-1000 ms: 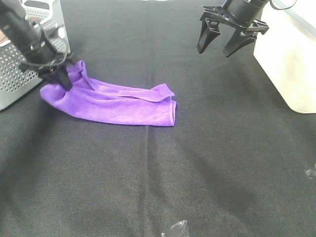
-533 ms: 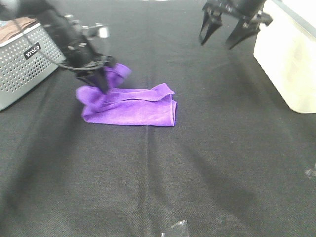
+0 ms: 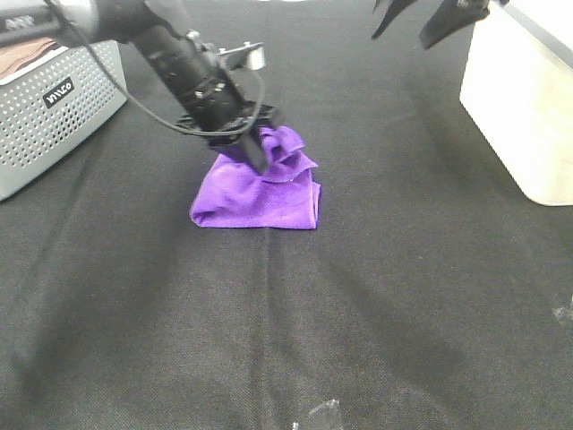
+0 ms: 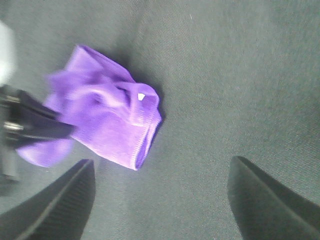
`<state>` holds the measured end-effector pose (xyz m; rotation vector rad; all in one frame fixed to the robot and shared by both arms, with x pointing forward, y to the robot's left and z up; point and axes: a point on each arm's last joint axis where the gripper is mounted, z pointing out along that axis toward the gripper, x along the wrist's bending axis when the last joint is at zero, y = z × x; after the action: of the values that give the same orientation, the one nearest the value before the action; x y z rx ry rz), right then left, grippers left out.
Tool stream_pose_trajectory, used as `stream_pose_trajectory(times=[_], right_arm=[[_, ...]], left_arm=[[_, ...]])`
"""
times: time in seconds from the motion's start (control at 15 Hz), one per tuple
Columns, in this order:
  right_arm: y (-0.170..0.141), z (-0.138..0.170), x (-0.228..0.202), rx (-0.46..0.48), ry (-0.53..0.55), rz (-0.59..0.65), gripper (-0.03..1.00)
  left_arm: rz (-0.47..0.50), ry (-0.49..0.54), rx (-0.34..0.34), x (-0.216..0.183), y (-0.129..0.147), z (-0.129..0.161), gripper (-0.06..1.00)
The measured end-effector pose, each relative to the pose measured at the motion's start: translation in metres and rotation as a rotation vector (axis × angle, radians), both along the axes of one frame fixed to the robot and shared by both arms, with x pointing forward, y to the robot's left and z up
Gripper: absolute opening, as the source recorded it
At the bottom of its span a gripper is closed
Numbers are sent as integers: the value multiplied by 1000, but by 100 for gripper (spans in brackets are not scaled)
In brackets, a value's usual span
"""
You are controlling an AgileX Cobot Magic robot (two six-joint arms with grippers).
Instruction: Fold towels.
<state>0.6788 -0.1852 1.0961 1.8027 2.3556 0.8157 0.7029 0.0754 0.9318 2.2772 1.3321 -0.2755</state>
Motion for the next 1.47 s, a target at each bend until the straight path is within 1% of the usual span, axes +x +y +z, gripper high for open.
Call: stream_pose_trajectory(times=[0.13,0.2,0.27,0.4,0.47,0.53,0.6,0.73,0.8,0.87,0.93,1.0,1.07,1.13,1.2,1.27,1.33,1.4,1.47], right_arm=[[-1,11,-5,6,-24,-1,70],[-1,14,-6,10,-28,-4,70],[-1,16,-7,16,-31,-7,70],[0,22,-11,46,-33,-12,70],[1,26,-12,57,-37,-12,70],[1,29,-14,59,-43,-13,70],[1,30,-14,61,-44,-13,70],[1,30,-15,64,-45,-12,70],[1,30,-15,64,-45,-12,70],[1,30,-15,64,-45,-12,70],[0,31,-15,61,-47,-13,70],[-2,35,-17,34,-63,-16,70],[-4,37,-19,16,-73,-19,70],[-6,39,-21,3,-76,-21,70],[-9,39,-26,-22,-74,-24,70],[-12,37,-33,-45,-61,-27,70],[-13,37,-36,-53,-57,-27,70],[-15,36,-43,-62,-43,-27,70],[-18,38,-53,-70,-38,-28,70]], left_arm=[[29,-9,-12,3,-12,-13,4],[39,-23,-28,3,-20,-17,9],[49,-36,-67,3,-27,-16,23],[73,-39,-158,3,-38,-10,55],[77,-35,-179,2,-41,-8,65],[78,-36,-187,2,-42,-7,70],[72,-43,-190,3,-42,-3,71],[46,-104,-176,4,-40,21,72],[22,-152,-144,6,-35,36,73],[-2,-207,-85,8,-27,52,72],[-23,-244,-3,10,-14,61,73],[-16,-251,139,14,11,67,73],[31,-235,231,18,31,68,73],[58,-242,275,20,41,71,73],[157,-262,363,27,67,79,73],[216,-272,390,30,83,86,73],[257,-285,392,31,96,97,73],[269,-292,387,30,99,103,73],[292,-308,368,27,106,116,73]])
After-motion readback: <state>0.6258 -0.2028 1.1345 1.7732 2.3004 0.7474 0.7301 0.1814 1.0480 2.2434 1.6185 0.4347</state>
